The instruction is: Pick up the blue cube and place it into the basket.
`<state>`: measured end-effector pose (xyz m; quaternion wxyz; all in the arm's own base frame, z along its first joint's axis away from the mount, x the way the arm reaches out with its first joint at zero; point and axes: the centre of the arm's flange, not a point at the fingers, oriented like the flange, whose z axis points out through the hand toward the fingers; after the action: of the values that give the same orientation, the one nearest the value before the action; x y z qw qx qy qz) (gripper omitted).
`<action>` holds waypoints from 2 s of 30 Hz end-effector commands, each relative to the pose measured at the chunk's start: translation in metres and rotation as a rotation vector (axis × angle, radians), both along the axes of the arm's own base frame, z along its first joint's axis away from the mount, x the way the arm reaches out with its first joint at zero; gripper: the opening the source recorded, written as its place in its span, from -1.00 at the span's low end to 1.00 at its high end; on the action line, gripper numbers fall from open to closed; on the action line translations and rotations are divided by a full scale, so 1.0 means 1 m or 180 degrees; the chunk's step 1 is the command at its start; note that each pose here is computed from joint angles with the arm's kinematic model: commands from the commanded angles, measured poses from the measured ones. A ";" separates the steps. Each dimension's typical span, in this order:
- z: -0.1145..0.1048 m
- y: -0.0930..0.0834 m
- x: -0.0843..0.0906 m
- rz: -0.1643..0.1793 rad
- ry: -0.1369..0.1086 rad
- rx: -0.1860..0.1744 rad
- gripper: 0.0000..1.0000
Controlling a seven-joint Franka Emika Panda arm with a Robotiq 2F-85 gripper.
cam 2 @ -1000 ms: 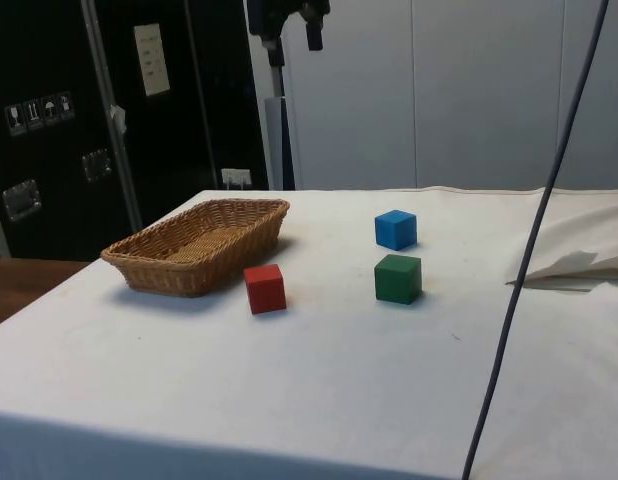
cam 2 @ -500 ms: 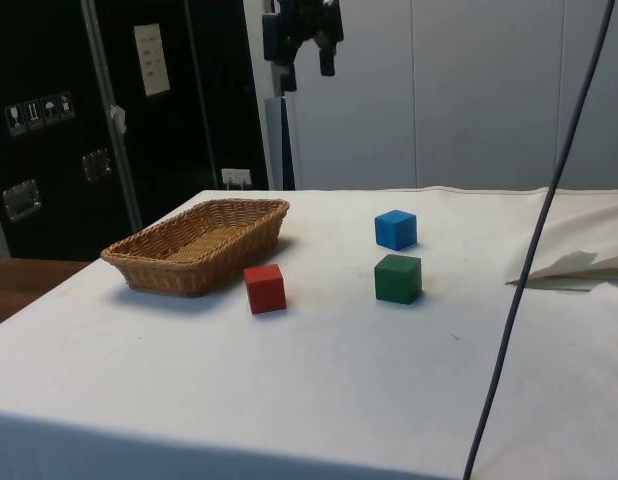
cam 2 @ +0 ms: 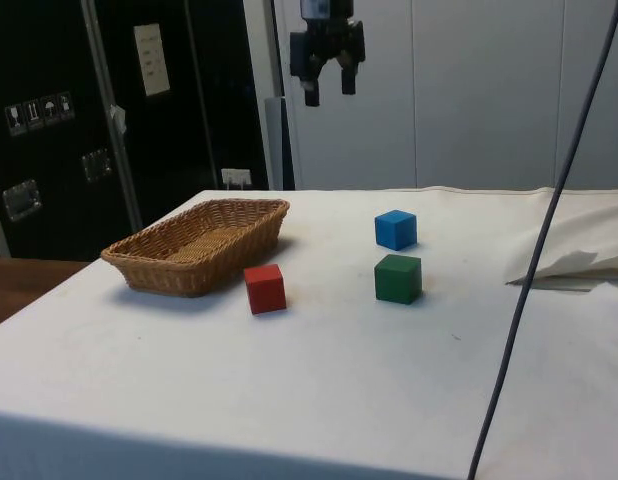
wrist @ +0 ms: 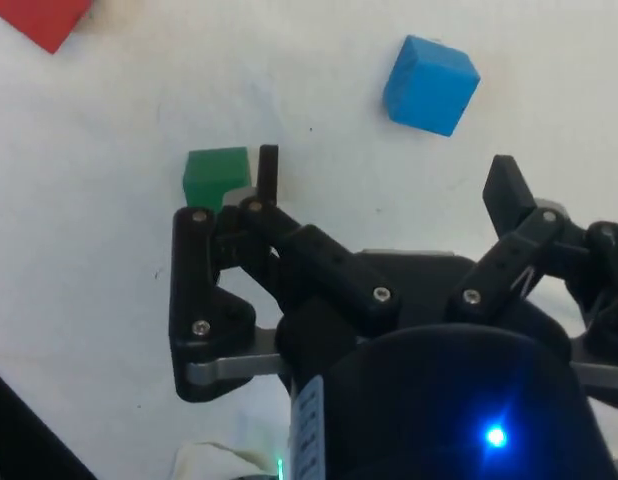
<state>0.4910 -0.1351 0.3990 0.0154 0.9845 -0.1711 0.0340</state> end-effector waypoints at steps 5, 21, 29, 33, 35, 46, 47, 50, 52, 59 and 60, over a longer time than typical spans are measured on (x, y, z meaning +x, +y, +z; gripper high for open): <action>-0.009 -0.013 -0.010 0.0002 -0.0030 0.0036 0.99; -0.045 -0.027 -0.020 -0.0212 -0.0038 -0.0043 0.99; -0.063 -0.030 -0.021 -0.0367 -0.0054 -0.0103 0.99; -0.065 -0.032 -0.021 -0.0398 -0.0047 -0.0097 0.99; -0.065 -0.032 -0.022 -0.0400 -0.0045 -0.0091 0.99; -0.081 -0.035 -0.044 -0.0416 -0.0124 -0.0054 0.99; -0.083 -0.034 -0.047 -0.0416 -0.0137 -0.0051 0.99; -0.092 -0.033 -0.058 -0.0424 -0.0187 -0.0041 0.99; -0.096 -0.032 -0.063 -0.0427 -0.0207 -0.0038 0.99; -0.114 -0.032 -0.079 -0.0451 -0.0240 -0.0035 0.99; -0.117 -0.033 -0.081 -0.0456 -0.0231 -0.0032 0.99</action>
<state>0.4114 -0.1661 0.2840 0.0155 0.9679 -0.2420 0.0659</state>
